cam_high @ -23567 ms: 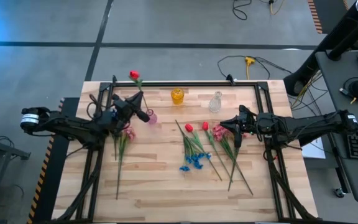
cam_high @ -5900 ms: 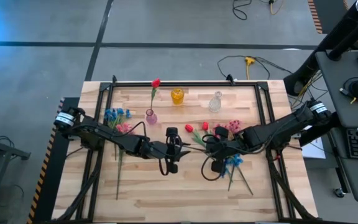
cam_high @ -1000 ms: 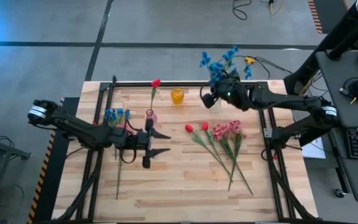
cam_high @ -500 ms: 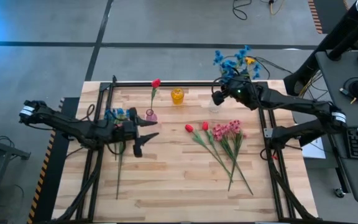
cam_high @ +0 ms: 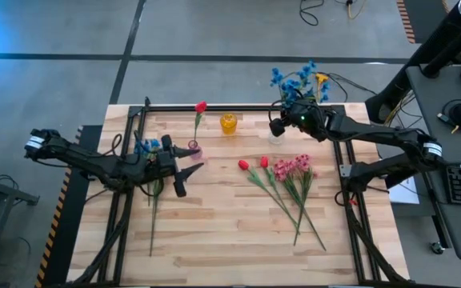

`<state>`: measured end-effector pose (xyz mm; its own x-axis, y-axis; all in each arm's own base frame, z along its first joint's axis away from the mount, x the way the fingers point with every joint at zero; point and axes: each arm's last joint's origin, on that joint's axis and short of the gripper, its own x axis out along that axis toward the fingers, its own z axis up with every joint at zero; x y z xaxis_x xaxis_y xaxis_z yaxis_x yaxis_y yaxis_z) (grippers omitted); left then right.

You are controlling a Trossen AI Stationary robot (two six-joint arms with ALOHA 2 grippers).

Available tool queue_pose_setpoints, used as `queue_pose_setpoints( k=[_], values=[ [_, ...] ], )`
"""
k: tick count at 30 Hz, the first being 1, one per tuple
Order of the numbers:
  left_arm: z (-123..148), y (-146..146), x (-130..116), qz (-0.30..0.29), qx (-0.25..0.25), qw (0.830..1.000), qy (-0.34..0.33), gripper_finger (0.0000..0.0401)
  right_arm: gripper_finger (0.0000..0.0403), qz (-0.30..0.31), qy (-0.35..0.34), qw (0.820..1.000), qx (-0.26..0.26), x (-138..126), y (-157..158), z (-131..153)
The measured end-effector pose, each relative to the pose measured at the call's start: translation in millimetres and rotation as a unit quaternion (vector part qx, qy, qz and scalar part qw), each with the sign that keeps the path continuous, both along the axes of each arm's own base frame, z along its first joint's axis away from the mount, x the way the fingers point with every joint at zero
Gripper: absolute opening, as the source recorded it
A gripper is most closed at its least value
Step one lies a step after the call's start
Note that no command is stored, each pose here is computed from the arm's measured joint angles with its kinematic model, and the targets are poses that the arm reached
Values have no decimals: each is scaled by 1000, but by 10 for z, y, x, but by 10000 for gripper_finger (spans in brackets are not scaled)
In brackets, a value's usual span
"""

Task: Sort flowers into vase by color
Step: Put the right blue flowers into the transparent vase

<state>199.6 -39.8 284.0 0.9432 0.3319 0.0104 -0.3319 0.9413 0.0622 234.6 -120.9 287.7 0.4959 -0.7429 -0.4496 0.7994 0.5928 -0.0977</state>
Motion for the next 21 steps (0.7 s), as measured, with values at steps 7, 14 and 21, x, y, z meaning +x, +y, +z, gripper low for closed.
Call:
queue_pose_setpoints(
  k=[7, 14, 21],
  values=[
    [1, 1, -1, 1, 0, 1000, 0, 184, 17, -3, 5, 1000, 4, -10, 3, -57],
    [0, 1, -1, 1, 0, 1000, 0, 184, 17, -4, 10, 1000, 7, -27, 10, -180],
    [-1, 1, 0, 1, 0, 1000, 1, 184, 18, -5, 5, 1000, 6, -29, 11, -219]
  ],
)
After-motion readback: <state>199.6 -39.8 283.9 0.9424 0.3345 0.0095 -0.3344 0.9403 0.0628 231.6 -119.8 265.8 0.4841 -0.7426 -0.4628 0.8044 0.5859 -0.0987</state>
